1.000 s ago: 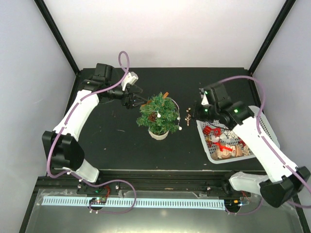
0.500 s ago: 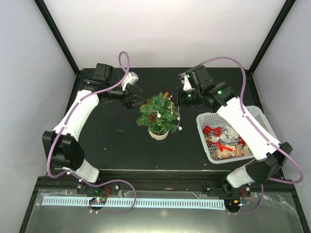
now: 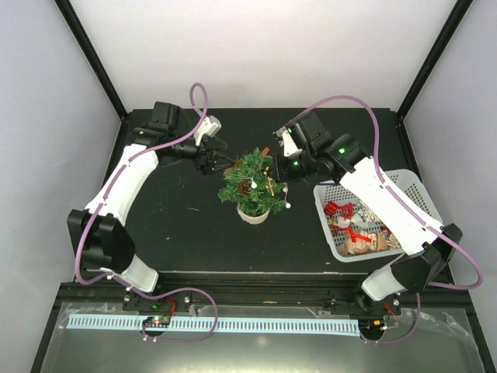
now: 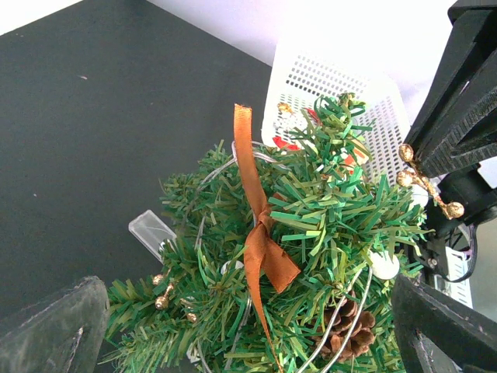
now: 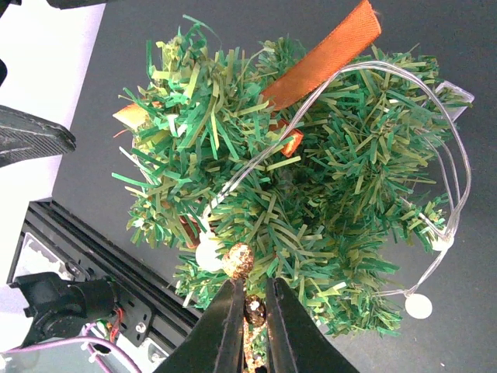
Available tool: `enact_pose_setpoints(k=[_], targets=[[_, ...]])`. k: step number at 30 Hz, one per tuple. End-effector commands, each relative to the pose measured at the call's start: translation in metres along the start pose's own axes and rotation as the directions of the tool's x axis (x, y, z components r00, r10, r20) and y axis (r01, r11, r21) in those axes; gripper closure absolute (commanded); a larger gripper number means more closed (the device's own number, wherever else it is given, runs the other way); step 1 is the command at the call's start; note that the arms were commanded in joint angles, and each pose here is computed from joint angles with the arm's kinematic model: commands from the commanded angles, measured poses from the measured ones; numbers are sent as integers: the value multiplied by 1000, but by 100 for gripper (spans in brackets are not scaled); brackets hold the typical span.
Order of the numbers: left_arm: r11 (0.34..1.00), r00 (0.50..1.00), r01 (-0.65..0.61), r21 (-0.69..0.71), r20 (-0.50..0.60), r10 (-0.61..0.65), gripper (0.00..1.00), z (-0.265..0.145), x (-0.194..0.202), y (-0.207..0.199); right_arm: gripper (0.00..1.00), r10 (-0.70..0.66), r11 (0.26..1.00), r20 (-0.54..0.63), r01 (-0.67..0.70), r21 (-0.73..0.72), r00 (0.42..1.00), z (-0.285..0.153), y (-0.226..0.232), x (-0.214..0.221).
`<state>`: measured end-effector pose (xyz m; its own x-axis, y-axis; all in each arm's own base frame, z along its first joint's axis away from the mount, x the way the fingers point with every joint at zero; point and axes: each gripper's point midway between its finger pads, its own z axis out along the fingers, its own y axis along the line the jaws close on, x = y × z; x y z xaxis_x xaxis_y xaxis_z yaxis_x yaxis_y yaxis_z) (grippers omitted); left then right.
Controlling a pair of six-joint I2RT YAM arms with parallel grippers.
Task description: Decorate the small christmas tree
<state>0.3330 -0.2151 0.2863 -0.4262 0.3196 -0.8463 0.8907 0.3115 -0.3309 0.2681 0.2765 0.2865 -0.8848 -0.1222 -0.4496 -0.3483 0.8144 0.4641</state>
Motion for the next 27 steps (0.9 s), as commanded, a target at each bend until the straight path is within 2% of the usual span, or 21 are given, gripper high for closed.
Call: enact_pose_setpoints(k=[1,15,27], targets=[[1000,1000,-19,1,0,19,1,2,-1,1,88,-36,999,9,36,-19,999,-9,6,1],[1000,1000,-17,-4,-6,17,1,2,4,0,87,-34,998,15,35,-59,999,3,22,-23],[1000,1000,-18,-5,-8,18,1,3,8,1,87,-18,1000,14,18,-13,1000,18,11,-25]])
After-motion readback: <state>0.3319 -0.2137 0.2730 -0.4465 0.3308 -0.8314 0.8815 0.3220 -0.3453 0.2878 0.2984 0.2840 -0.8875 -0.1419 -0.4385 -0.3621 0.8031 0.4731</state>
